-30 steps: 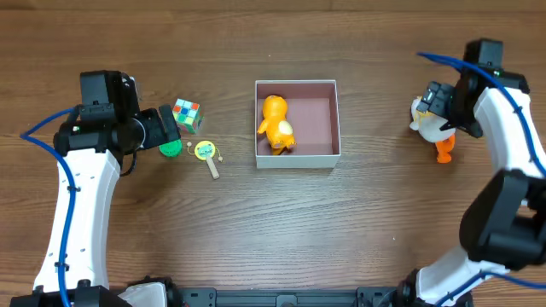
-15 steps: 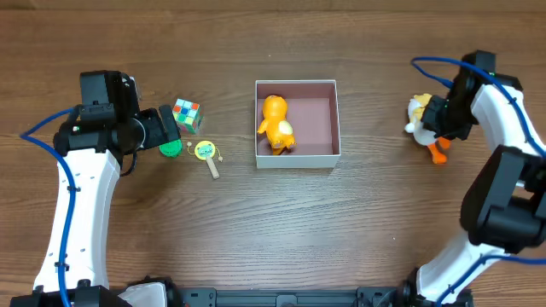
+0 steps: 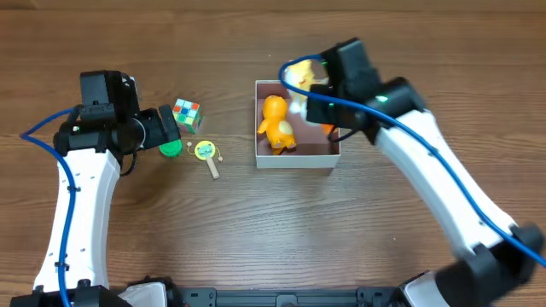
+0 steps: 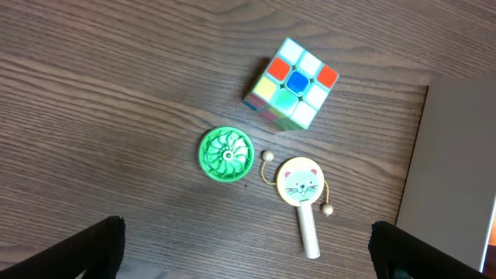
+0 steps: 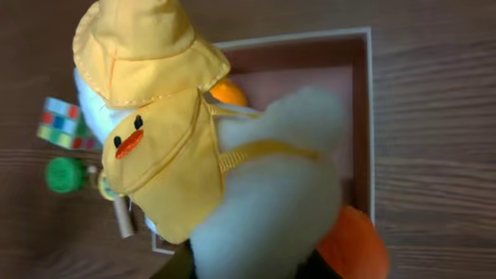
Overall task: Pack container
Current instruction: 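Place the white duck plush into the box beside the dinosaur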
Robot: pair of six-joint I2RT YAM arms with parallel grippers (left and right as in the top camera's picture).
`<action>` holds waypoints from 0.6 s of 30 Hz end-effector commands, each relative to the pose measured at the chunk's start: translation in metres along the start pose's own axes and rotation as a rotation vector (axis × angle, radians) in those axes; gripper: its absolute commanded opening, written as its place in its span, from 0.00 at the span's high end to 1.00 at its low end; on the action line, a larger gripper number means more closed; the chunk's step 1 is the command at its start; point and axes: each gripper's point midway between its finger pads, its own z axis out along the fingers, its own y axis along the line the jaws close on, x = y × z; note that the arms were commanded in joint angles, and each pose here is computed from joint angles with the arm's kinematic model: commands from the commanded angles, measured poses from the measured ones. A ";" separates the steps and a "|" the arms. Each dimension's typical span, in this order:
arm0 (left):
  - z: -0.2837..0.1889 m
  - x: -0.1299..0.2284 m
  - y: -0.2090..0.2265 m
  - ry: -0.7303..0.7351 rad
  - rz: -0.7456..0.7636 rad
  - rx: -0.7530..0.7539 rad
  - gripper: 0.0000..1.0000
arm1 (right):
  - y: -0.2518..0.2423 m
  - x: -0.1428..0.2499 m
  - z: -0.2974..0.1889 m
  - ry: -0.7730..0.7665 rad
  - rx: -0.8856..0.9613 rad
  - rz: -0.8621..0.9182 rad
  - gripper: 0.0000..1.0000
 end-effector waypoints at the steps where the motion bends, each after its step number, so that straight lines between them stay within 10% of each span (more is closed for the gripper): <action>1: -0.003 -0.008 0.000 -0.019 0.025 -0.001 0.00 | -0.015 0.010 0.060 0.062 0.132 0.005 0.96; 5: -0.003 -0.008 0.000 -0.019 0.025 -0.001 0.00 | -0.038 0.012 0.103 0.069 0.263 -0.009 0.93; 12: -0.003 -0.008 0.000 -0.019 0.025 -0.001 0.00 | -0.027 -0.009 0.076 -0.015 0.225 -0.060 0.00; 18: -0.003 -0.008 0.000 -0.019 0.025 -0.001 0.00 | -0.024 -0.035 -0.027 -0.177 0.153 -0.042 0.00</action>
